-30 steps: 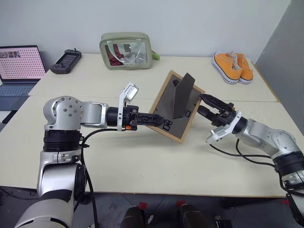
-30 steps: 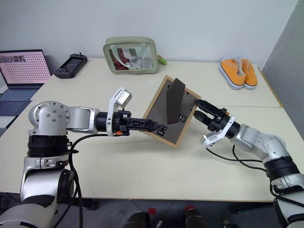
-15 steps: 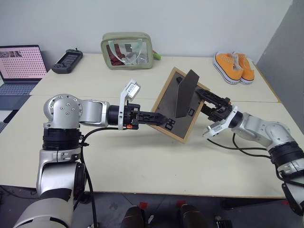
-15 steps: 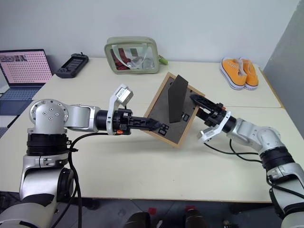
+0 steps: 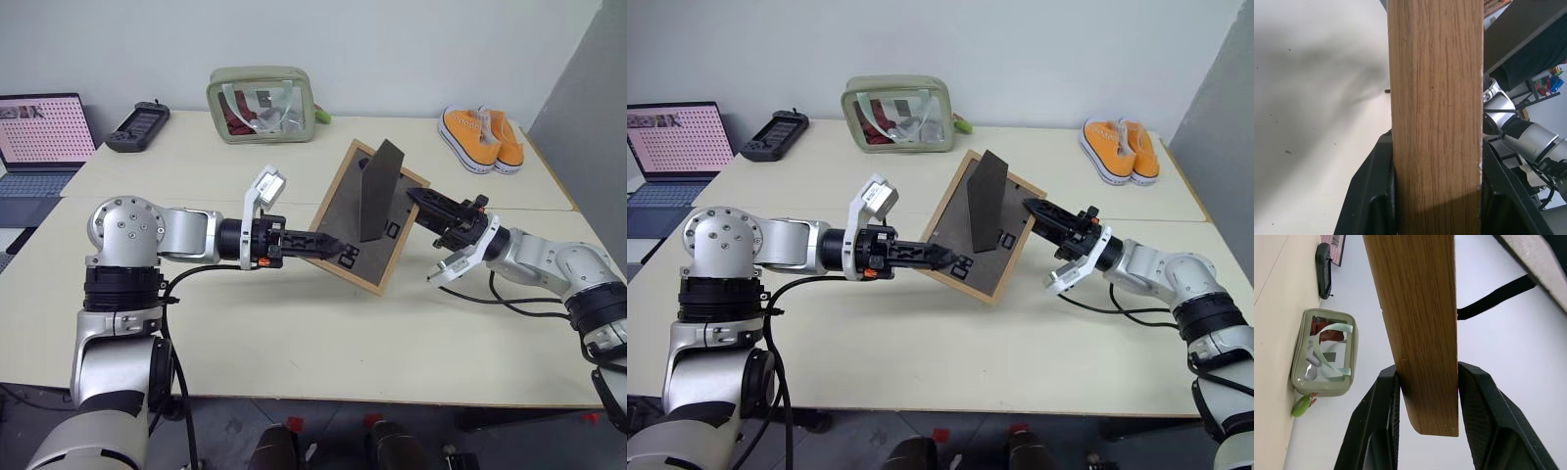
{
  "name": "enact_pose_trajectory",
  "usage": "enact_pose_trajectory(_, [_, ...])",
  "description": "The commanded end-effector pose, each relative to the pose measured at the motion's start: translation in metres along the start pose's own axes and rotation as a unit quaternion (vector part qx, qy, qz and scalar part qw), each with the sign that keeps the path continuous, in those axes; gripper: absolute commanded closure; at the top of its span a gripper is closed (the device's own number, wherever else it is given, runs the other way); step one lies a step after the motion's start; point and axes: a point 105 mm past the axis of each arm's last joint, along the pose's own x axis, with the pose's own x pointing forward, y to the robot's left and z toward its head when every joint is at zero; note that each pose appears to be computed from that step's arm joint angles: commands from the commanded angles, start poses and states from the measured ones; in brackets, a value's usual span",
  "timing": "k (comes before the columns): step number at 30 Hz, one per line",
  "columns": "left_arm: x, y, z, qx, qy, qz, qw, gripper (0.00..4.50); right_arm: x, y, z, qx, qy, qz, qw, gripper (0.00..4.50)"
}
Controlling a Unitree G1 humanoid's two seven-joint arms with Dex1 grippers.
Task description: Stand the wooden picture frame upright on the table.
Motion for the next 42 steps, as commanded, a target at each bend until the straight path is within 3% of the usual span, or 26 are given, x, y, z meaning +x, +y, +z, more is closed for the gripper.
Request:
enact_pose_trajectory(1, [-0.006, -0.010, 0.011, 0.025, -0.013, -0.002, 1.000, 3.21, 0.012, -0.017, 0.004, -0.011, -0.019, -0.034, 0.999, 3.15])
enact_pose_trajectory(11, [-0.007, -0.005, 0.009, 0.030, -0.019, 0.007, 0.999, 3.21, 0.010, -0.015, 0.004, -0.003, -0.006, -0.030, 1.000, 3.17])
enact_pose_trajectory(13, [-0.007, -0.005, 0.009, 0.032, -0.022, 0.007, 0.999, 2.50, 0.009, -0.014, 0.004, -0.001, -0.007, -0.027, 1.000, 3.17])
enact_pose_trajectory(18, [-0.006, -0.010, 0.011, 0.052, -0.024, 0.002, 0.998, 1.61, 0.010, -0.015, 0.004, 0.000, -0.009, -0.024, 1.000, 3.17])
enact_pose_trajectory(25, [-0.017, -0.020, 0.028, 0.136, -0.094, 0.018, 0.986, 1.61, 0.010, -0.011, 0.004, 0.009, -0.014, -0.015, 1.000, 3.17])
enact_pose_trajectory(28, [-0.033, -0.035, 0.040, 0.189, -0.143, 0.023, 0.971, 1.61, 0.008, -0.006, 0.000, 0.023, -0.003, -0.007, 1.000, 3.17])
enact_pose_trajectory(31, [-0.054, -0.049, 0.046, 0.276, -0.197, 0.080, 0.937, 1.61, 0.006, 0.003, -0.009, 0.056, 0.019, 0.004, 0.998, 3.17])
enact_pose_trajectory(34, [-0.072, -0.056, 0.026, 0.336, -0.226, 0.152, 0.901, 1.61, 0.007, 0.013, -0.017, 0.137, 0.045, 0.011, 0.989, 3.17])
enact_pose_trajectory(39, [-0.078, -0.047, -0.017, 0.331, -0.216, 0.212, 0.894, 1.61, 0.013, 0.028, -0.022, 0.264, 0.080, 0.031, 0.961, 3.17])
enact_pose_trajectory(42, [-0.079, -0.040, -0.039, 0.335, -0.192, 0.250, 0.888, 1.61, 0.020, 0.040, -0.027, 0.374, 0.119, 0.036, 0.919, 3.17])
